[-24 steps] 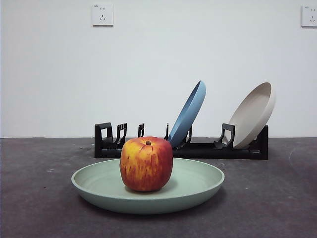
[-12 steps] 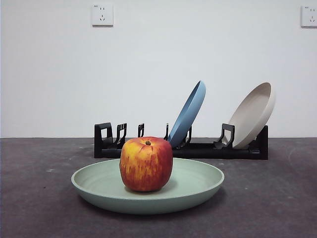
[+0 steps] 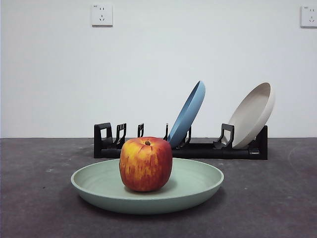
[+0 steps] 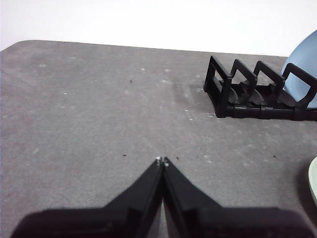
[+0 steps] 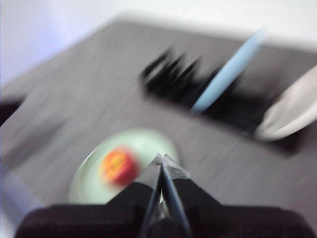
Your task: Take the green plate from the plate rack,put the plate on the table,take the apple from the table,put the apple in the plate
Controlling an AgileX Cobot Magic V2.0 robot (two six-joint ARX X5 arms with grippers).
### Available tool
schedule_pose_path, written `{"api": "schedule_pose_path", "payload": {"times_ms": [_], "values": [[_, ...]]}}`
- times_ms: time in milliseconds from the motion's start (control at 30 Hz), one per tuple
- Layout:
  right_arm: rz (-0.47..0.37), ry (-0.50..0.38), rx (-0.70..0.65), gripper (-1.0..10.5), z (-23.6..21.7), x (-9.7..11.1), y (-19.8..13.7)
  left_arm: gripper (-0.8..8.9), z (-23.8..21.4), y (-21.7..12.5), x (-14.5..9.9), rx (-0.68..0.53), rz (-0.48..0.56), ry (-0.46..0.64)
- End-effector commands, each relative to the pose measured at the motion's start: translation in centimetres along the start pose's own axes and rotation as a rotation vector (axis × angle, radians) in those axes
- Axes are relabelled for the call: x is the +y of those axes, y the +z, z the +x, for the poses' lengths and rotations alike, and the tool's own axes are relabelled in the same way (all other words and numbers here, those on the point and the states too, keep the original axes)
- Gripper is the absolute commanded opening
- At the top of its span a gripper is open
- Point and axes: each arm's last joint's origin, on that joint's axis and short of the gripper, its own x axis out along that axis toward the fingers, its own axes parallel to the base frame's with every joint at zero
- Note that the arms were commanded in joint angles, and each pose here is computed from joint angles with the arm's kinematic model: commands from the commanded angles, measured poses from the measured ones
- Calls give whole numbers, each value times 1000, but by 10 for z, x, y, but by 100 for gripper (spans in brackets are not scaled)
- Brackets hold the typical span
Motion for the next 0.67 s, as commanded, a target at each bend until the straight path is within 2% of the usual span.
{"api": "schedule_pose_path", "payload": {"times_ms": [33,133,267,400,567,667], "values": [[-10,-94,-99,1,1,-7,-13,-3,1,-4,1,10,-4,4],[-27,-163,-213,1,7,-13,-34,-3,1,-4,1,10,-4,4],[-18,-194,-305,1,22,-19,-70,-3,1,-4,1,10,-4,4],[2,-208,-332,1,39,-25,-108,-3,1,-4,1,10,-4,4],[95,-274,-323,1,55,-31,-145,-3,1,-4,1,10,-4,4],[123,-317,-303,1,61,-34,-160,-3,1,-4,1,10,-4,5]]}}
